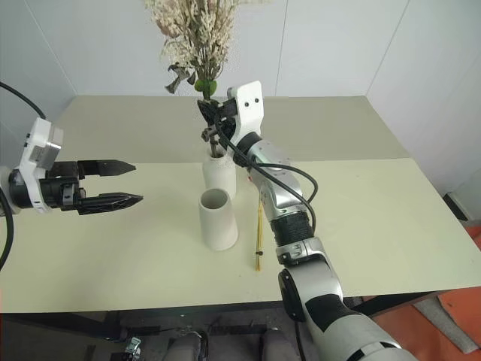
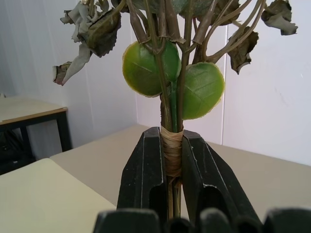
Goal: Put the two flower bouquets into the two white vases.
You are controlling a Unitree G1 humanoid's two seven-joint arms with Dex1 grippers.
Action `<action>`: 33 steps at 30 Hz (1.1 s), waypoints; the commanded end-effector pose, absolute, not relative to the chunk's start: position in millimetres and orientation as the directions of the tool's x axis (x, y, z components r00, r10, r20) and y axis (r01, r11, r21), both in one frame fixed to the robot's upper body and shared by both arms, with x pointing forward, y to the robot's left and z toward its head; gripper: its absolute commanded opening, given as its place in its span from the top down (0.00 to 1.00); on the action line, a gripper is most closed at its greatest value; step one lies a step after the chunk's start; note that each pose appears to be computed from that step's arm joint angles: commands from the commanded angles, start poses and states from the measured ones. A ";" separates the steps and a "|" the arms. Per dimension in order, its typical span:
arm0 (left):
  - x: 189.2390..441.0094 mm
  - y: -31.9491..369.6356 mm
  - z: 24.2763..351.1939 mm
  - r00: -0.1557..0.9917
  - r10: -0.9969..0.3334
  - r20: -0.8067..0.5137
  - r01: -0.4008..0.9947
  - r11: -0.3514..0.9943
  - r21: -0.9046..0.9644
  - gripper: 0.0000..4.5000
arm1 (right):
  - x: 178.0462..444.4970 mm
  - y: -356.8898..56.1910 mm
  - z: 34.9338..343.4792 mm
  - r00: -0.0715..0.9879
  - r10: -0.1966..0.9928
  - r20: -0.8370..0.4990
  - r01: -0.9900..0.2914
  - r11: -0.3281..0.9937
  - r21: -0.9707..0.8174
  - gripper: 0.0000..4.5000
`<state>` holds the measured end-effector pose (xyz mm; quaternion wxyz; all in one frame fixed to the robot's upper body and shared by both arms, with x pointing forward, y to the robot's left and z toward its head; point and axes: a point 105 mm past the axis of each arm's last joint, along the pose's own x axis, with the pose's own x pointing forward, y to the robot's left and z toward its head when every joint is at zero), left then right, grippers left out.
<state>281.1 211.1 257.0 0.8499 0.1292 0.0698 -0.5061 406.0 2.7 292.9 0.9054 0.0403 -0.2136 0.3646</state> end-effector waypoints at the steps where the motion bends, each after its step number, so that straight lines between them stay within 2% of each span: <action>1: 276.5 212.9 270.3 0.491 -0.839 -0.235 0.868 0.448 0.215 0.00 | 405.0 2.7 295.4 0.632 0.639 0.438 -0.666 0.737 -0.114 0.95; 5: 276.6 212.9 270.1 0.492 -0.838 -0.237 0.867 0.448 0.216 0.00 | 411.8 0.4 284.4 0.656 0.629 0.417 -0.650 0.752 -0.111 0.95; 7: 276.1 213.0 269.9 0.491 -0.838 -0.238 0.868 0.447 0.217 0.00 | 412.7 0.3 279.8 0.661 0.629 0.409 -0.646 0.754 -0.114 0.78; 9: 275.9 213.0 269.7 0.491 -0.838 -0.239 0.868 0.446 0.218 0.00 | 412.3 0.4 276.7 0.662 0.631 0.405 -0.647 0.754 -0.116 0.67; 17: 278.1 211.7 267.9 0.484 -0.843 -0.237 0.872 0.440 0.217 0.00 | 399.0 -10.8 269.2 0.651 0.638 0.410 -0.649 0.749 -0.135 0.05; 18: 278.8 211.0 267.1 0.480 -0.845 -0.236 0.874 0.436 0.215 0.00 | 396.3 -13.9 268.5 0.649 0.641 0.410 -0.648 0.748 -0.142 0.01; 28: 283.2 208.0 266.3 0.464 -0.856 -0.229 0.882 0.421 0.214 0.00 | 373.7 -38.2 265.6 0.637 0.679 0.364 -0.672 0.721 -0.169 0.01; 31: 281.9 207.9 267.3 0.460 -0.858 -0.229 0.884 0.417 0.213 0.00 | 369.7 -54.9 258.0 0.670 0.705 0.233 -0.704 0.703 -0.102 0.01; 33: 279.8 208.9 267.4 0.456 -0.860 -0.229 0.886 0.414 0.211 0.00 | 366.0 -66.2 249.1 0.696 0.712 0.095 -0.703 0.702 -0.116 0.01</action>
